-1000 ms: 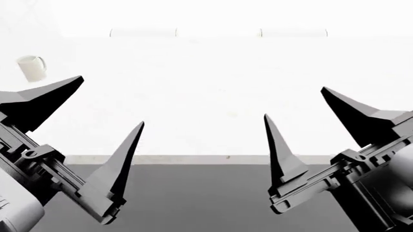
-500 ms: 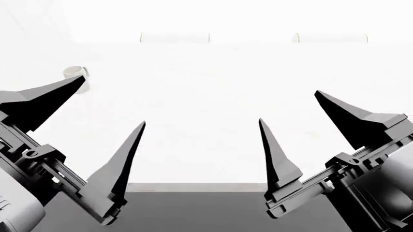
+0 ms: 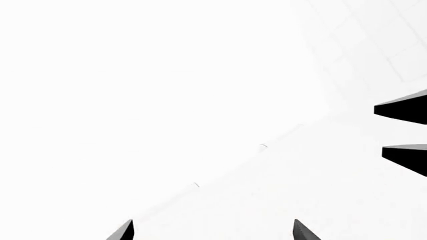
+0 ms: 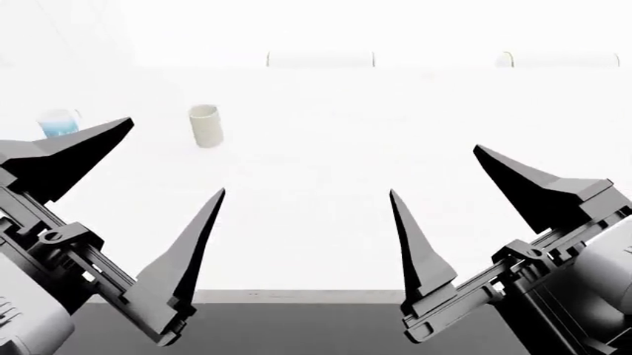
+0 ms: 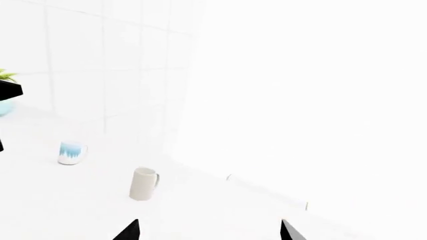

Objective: Pick the mug and mug and place them in the sink. Then turn on the water.

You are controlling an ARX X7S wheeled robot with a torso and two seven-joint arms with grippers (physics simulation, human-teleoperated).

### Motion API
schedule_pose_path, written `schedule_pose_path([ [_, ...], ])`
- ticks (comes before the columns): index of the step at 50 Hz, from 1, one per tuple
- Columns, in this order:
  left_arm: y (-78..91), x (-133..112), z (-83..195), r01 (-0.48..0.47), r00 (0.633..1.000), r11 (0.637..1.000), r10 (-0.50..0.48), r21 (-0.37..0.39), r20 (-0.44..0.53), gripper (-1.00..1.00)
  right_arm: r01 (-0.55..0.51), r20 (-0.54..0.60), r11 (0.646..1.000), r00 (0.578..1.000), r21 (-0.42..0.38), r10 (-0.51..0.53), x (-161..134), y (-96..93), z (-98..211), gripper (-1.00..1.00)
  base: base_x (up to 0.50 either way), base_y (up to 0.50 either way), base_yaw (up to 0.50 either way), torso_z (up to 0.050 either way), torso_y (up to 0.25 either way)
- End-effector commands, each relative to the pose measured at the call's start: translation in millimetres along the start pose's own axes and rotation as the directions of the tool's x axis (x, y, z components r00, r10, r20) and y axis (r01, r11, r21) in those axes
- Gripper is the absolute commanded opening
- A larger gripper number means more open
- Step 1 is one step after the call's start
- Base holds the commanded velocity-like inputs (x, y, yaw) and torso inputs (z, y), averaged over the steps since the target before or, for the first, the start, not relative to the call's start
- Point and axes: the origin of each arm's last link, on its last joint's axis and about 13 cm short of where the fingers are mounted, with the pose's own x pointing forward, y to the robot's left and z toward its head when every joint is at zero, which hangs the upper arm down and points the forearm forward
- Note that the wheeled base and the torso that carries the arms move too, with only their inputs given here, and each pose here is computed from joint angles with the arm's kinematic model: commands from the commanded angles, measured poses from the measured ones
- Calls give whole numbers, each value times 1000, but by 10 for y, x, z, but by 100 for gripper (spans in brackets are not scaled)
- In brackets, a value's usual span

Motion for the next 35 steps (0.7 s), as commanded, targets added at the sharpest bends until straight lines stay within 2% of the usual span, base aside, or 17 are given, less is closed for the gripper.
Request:
schedule_pose_path([
  [1, 0, 6, -2, 2, 1000, 1000, -2, 0, 1, 100, 1, 1, 1000, 1000, 0, -1, 1, -5, -2, 100, -1, 500, 0, 0, 0],
  [31, -9, 37, 26, 5, 1000, 1000, -5, -8, -5, 100, 16, -6, 1000, 1000, 20, -15, 10, -23, -42, 100, -1, 500, 0, 0, 0],
  [35, -7, 43, 33, 7, 1000, 1000, -7, -7, -5, 100, 16, 1, 999, 1000, 40, -16, 6, -19, -35, 100, 0, 109, 0, 0, 0],
])
